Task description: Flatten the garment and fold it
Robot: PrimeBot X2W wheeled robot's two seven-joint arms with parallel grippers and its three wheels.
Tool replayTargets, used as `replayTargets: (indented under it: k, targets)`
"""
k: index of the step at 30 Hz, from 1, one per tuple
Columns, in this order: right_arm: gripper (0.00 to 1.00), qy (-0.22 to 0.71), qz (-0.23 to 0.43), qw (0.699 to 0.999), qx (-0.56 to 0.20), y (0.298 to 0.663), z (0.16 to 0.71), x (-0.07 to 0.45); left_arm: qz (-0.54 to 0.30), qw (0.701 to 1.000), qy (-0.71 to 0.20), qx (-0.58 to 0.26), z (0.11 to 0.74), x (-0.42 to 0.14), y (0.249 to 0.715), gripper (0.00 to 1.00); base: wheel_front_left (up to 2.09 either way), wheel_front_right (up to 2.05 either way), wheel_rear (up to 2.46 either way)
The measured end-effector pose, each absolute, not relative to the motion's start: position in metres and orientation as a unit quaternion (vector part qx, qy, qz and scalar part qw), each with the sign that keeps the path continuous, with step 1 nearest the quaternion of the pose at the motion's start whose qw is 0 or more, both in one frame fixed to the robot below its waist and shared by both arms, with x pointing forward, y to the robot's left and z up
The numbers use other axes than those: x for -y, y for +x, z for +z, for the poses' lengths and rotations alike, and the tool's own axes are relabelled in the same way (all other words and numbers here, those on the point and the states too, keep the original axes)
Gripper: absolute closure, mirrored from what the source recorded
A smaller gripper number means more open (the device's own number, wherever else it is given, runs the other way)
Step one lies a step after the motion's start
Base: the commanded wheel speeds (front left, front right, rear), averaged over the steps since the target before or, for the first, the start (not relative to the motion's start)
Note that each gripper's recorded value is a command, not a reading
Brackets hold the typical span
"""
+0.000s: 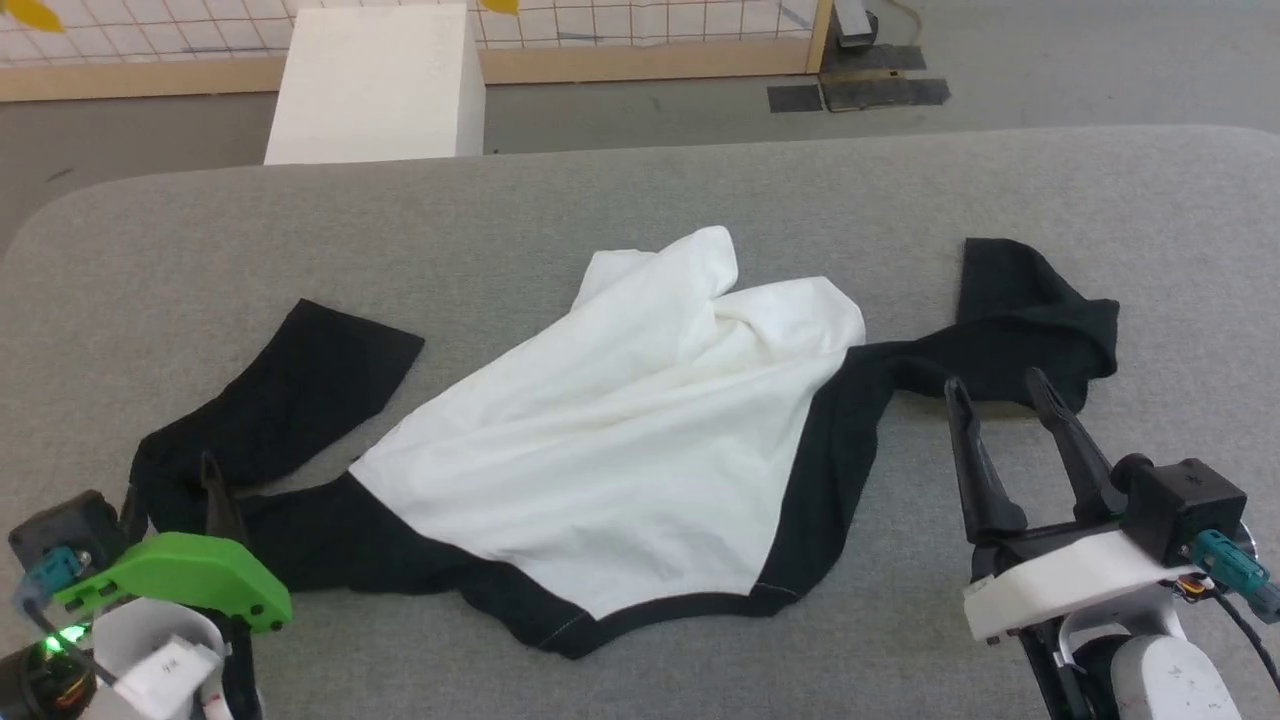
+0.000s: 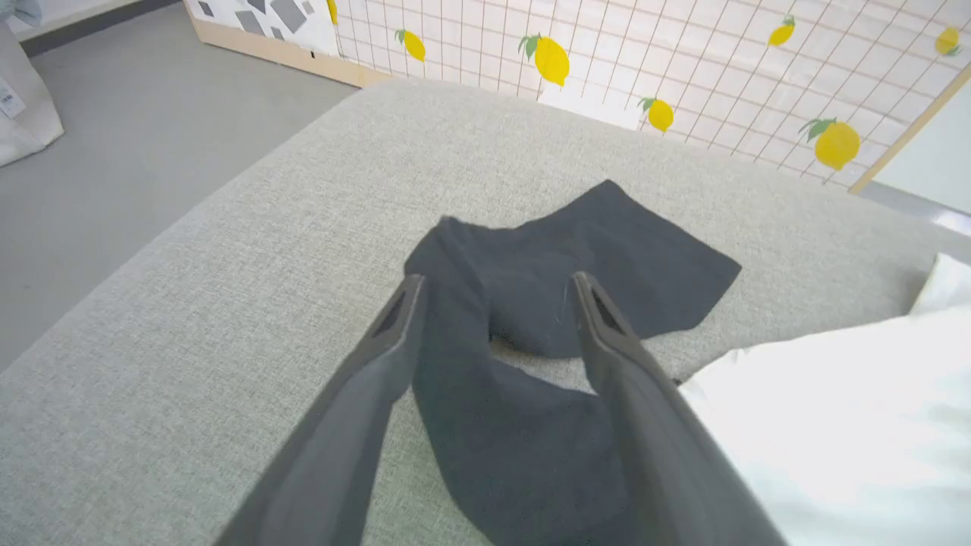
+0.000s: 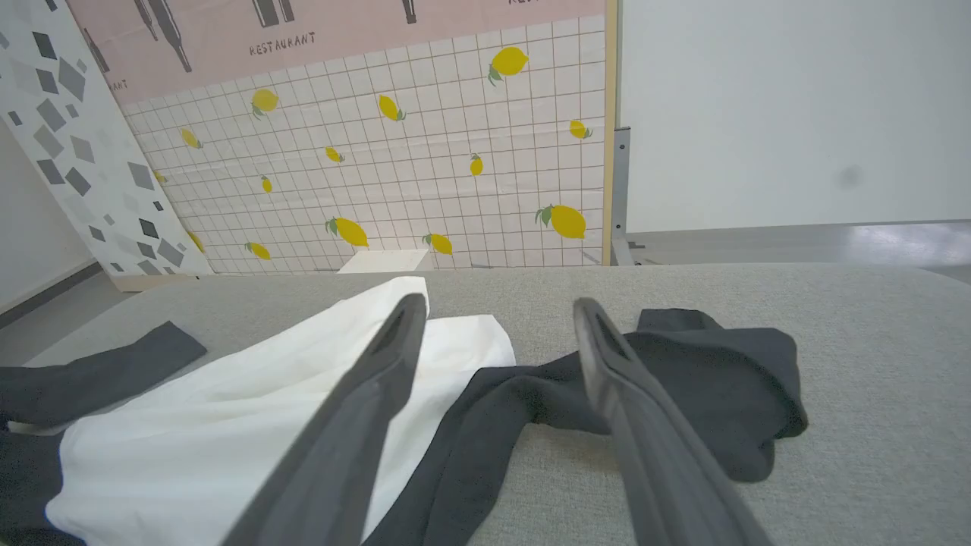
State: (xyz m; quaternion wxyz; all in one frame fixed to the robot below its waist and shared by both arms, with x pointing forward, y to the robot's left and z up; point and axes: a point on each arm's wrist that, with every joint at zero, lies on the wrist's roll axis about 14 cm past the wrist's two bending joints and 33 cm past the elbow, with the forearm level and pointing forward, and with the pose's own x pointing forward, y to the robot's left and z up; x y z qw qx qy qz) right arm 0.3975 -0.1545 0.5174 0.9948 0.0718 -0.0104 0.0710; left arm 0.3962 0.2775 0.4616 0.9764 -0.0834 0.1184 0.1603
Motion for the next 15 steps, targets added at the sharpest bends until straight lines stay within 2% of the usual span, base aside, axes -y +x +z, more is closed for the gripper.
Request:
replayTargets:
  k: [6, 11, 15]
  targets:
    - [0.0, 0.072, 0.086, 0.994, -0.005, 0.399, 0.514, 0.145, 0.145, 0.986, -0.086, -0.013, 0.49, -0.258, 0.39, 0.0, 0.0, 0.0, 0.0]
    - [0.0, 0.072, 0.099, 0.99, -0.069, 0.396, 0.489, 0.135, 0.107, 0.989, -0.099, -0.01, 0.485, -0.229, 0.382, 0.0, 0.0, 0.0, 0.0]
    - [0.0, 0.075, 0.111, 0.987, -0.091, 0.397, 0.48, 0.126, 0.077, 0.991, -0.098, -0.05, 0.462, -0.206, 0.374, 0.0, 0.0, 0.0, 0.0]
